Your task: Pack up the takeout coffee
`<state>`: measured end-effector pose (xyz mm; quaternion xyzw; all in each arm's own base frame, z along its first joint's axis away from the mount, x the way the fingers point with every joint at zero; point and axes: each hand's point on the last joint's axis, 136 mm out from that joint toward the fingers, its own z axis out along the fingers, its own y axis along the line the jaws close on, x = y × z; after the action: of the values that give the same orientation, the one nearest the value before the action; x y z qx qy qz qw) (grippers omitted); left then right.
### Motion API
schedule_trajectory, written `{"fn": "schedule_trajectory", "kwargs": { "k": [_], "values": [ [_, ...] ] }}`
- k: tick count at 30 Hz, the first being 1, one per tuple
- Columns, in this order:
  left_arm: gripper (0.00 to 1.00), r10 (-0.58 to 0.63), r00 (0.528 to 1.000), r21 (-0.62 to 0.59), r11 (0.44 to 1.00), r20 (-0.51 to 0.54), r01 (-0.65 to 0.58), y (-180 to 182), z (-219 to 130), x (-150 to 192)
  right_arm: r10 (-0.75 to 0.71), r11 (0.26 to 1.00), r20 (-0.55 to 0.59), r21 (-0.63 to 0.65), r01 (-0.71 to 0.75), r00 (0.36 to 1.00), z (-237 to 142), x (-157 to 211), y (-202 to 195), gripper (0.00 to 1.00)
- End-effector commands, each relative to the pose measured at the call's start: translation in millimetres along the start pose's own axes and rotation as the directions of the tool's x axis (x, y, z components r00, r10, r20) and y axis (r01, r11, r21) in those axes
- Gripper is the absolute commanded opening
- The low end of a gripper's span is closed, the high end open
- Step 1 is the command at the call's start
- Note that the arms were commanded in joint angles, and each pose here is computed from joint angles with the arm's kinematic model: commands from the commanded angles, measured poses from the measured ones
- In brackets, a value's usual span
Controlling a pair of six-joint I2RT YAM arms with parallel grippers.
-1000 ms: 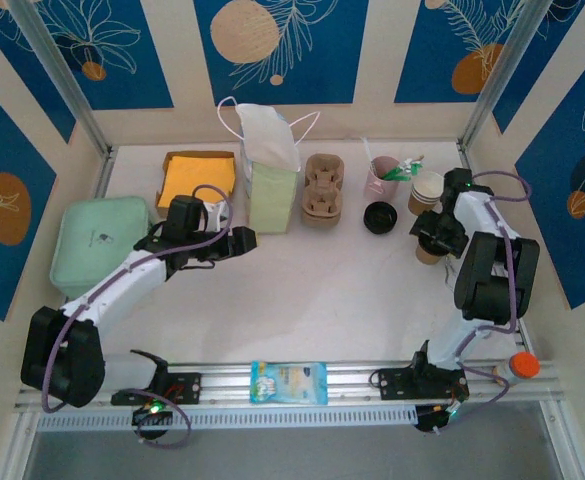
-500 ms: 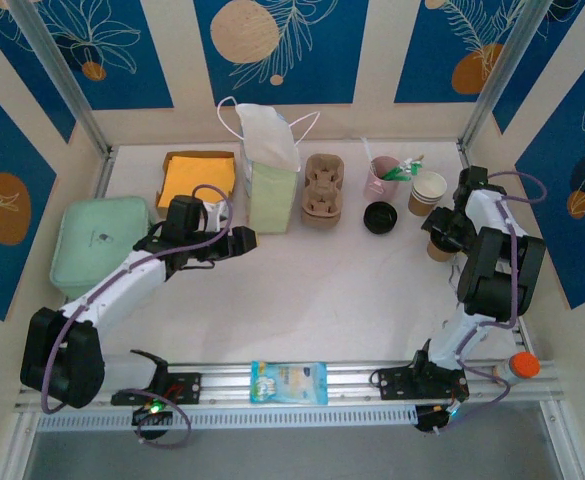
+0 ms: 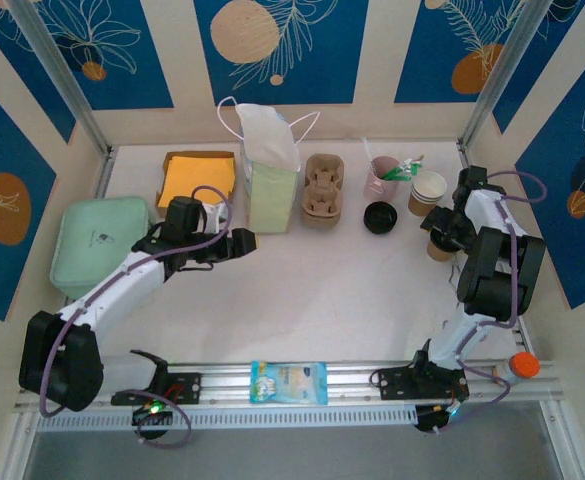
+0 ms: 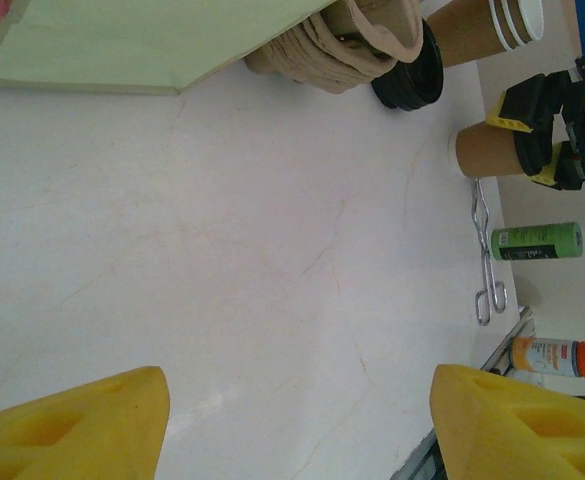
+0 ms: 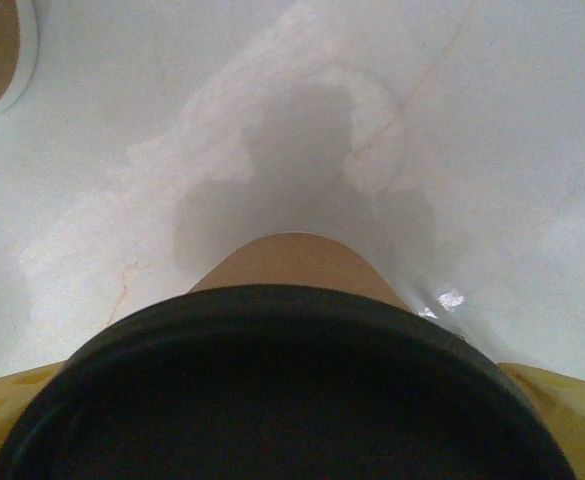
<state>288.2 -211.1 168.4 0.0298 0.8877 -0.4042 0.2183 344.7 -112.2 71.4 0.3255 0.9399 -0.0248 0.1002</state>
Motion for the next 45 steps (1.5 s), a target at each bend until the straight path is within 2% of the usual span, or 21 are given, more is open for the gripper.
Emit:
{"fn": "schedule_trajectory", "kwargs": {
  "k": [1,11,22,32,35,38,45],
  "values": [
    [0.71,0.041,0.999,-0.005,0.999,0.03,-0.041,-8.8,-12.9,-9.4,0.006,1.0,0.059,0.025,-0.007,0.998,-22.0,-6.3,-2.2,0.99],
    [0.78,0.052,0.998,-0.016,0.999,0.04,-0.051,-12.5,-18.7,-13.2,-0.025,0.998,0.17,0.066,0.014,0.985,-67.6,-17.0,-8.0,0.99],
    [0.8,0.066,0.997,-0.021,0.998,0.051,-0.065,-18.2,-25.4,-17.2,-0.065,0.997,0.174,-0.023,0.071,0.982,-90.8,-0.7,12.0,0.99],
    [0.81,0.084,0.99,-0.012,0.996,0.111,-0.083,-32.8,-42.7,-38.0,-0.158,0.967,0.296,-0.147,0.209,0.942,-160.8,29.2,52.8,1.0],
    [0.81,0.092,0.983,-0.018,0.996,0.162,-0.09,-40.1,-56.2,-52.7,-0.206,0.917,0.316,-0.269,0.296,0.926,-185.4,53.6,83.9,0.97],
    [0.81,0.125,0.965,-0.037,0.992,0.229,-0.119,-53.6,-75.4,-76.4,-0.274,0.862,0.336,-0.33,0.385,0.901,-206.9,77.2,113.0,0.95],
    [0.82,0.214,0.927,-0.11,0.976,0.307,-0.189,-82.7,-96.2,-137.7,-0.356,0.698,0.381,-0.499,0.513,0.854,-258.3,106.3,189.0,0.89]
  ]
}}
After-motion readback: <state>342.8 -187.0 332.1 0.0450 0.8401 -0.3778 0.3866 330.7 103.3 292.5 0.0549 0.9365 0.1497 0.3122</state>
